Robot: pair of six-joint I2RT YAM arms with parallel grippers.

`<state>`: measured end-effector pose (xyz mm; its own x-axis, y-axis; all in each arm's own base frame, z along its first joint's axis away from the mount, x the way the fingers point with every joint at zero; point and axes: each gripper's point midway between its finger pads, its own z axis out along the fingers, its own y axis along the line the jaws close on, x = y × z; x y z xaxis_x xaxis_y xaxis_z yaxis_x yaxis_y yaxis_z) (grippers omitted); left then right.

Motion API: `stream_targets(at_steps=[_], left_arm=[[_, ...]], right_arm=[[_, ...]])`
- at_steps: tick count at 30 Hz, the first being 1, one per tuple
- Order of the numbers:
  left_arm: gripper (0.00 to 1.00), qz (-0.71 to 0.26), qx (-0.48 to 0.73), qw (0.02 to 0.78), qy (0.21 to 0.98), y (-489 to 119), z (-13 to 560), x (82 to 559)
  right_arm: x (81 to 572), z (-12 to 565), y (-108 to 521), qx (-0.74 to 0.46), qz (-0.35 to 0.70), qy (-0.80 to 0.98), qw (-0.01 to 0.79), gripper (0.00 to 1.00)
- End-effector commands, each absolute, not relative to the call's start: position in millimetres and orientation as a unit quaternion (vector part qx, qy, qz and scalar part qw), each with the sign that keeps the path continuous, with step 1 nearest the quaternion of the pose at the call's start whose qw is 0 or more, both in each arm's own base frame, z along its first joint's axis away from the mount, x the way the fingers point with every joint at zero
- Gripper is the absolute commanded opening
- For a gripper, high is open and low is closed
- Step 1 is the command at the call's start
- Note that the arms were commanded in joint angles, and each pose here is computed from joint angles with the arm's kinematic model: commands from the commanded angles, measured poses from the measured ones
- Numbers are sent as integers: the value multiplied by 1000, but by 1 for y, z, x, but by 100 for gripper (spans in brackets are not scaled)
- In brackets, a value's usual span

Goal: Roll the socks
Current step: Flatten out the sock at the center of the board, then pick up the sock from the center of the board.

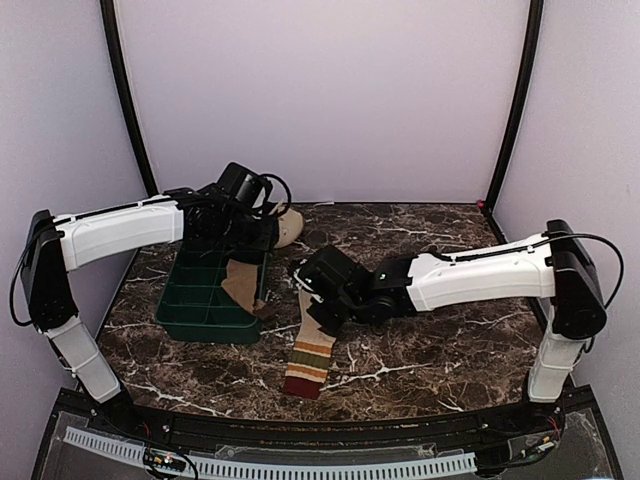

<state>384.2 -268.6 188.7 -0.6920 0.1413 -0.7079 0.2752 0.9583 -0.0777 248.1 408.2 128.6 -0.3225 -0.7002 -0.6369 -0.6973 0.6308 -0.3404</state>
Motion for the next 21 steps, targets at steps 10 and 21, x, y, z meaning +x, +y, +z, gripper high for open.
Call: stream_targets(at_steps=[10, 21], left_arm=[[48, -102, 77, 398, 908, -248, 208, 389], [48, -120, 73, 402, 905, -240, 218, 377]], right_arm=[[189, 140, 416, -492, 124, 784, 358, 61], [103, 91, 428, -578, 148, 751, 282, 68]])
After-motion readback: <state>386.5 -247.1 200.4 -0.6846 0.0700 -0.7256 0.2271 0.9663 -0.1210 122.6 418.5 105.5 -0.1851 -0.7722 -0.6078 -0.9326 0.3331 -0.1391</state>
